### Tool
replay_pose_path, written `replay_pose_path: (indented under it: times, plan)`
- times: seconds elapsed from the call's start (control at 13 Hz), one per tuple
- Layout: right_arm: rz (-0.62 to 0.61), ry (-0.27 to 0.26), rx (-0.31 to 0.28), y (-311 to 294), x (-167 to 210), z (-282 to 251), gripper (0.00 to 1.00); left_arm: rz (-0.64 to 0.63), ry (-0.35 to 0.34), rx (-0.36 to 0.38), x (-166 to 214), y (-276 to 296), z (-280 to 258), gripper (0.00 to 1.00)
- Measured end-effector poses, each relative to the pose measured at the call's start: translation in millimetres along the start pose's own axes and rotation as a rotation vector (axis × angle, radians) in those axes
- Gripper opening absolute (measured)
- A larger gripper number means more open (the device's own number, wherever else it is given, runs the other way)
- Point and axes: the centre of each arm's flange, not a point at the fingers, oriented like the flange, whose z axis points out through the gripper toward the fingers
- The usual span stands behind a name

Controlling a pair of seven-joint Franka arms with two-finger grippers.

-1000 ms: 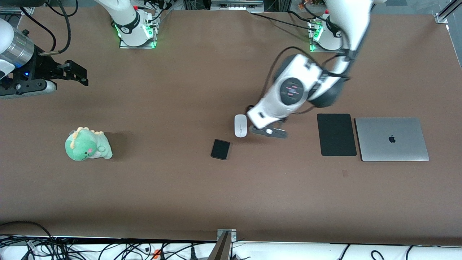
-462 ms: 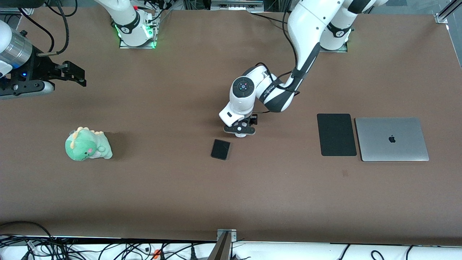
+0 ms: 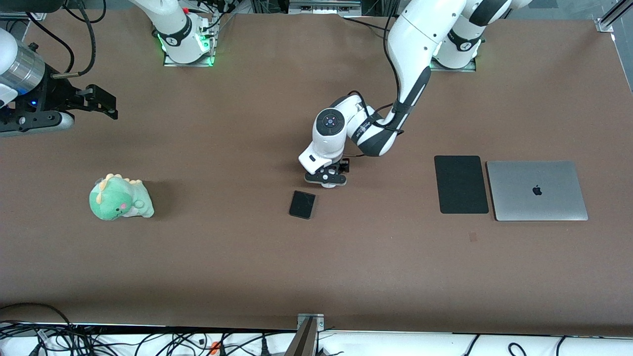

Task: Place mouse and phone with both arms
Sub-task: 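Carry the mouse onto the black mouse pad while the right gripper reaches the phone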

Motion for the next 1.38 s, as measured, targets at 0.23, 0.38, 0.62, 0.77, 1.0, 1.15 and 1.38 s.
replay_pose_path:
  times: [0.23,0.38,0.62,0.77,1.0,1.15,1.38]
  plan:
    - [-0.002,-0.006,-0.002,-2,4,6,1.00,-0.002,0.016,0.012,8,-6,-6,0.61]
    - [-0.006,-0.006,-0.002,-4,6,8,1.00,-0.022,-0.010,0.055,26,-28,-34,0.61]
    - [-0.014,-0.001,-0.003,-9,10,11,1.00,0.023,-0.113,0.144,68,-123,-110,0.61]
    - [0.012,-0.001,-0.006,-18,18,20,1.00,0.055,-0.194,0.166,91,-206,-138,0.61]
    - [0.096,-0.017,-0.013,-53,36,47,1.00,0.048,-0.294,0.150,108,-328,-124,0.61]
    - [0.158,-0.028,0.007,-87,52,77,1.00,0.053,-0.310,0.111,107,-401,-97,0.61]
    - [0.269,-0.010,0.018,-159,81,141,1.00,0.051,-0.279,0.073,85,-449,-45,0.61]
